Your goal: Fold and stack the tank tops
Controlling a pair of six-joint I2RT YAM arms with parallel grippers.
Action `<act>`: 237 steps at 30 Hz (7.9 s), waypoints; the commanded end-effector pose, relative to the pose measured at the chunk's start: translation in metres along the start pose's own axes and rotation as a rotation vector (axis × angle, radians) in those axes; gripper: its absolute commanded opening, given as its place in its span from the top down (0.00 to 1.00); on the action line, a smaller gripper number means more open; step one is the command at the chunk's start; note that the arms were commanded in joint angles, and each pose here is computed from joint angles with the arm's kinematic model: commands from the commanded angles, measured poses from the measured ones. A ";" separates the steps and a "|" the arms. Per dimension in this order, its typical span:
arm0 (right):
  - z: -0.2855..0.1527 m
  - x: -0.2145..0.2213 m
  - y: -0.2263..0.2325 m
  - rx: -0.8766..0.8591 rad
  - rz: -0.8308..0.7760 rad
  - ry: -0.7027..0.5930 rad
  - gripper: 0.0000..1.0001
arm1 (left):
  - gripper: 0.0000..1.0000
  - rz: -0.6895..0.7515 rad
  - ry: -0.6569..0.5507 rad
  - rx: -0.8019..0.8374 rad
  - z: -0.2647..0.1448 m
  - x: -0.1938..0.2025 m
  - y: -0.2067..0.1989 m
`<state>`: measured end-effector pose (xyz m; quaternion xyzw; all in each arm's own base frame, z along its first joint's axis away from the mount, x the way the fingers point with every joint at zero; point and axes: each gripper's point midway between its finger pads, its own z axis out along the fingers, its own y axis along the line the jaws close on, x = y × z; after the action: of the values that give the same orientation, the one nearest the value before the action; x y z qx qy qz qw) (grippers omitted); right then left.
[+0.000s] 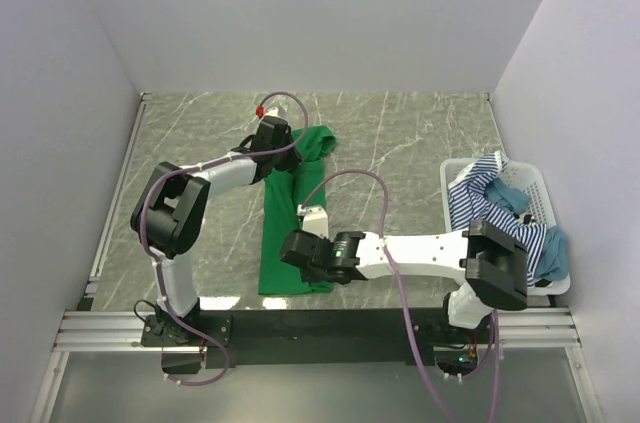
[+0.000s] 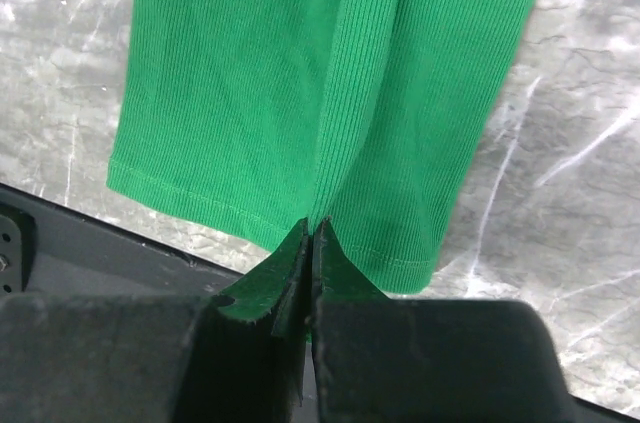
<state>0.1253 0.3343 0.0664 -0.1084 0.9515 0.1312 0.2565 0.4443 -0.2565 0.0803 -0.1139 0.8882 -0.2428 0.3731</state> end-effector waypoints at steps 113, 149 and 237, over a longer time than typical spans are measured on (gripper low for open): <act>0.150 -0.370 -0.197 0.464 0.198 -0.359 0.99 | 0.99 0.075 0.609 -0.001 -0.131 0.264 -0.002; 0.116 -0.368 -0.195 0.148 0.219 -0.342 0.47 | 0.91 0.035 0.556 0.051 -0.149 0.237 -0.010; 0.098 -0.171 -0.187 0.208 0.456 -0.214 0.58 | 0.84 0.099 0.577 0.115 -0.161 0.223 -0.007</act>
<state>0.3621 0.2126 0.0338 0.1371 0.9346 0.0991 0.3130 0.1656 -0.2850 0.0283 0.0115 0.9565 -0.2742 0.0992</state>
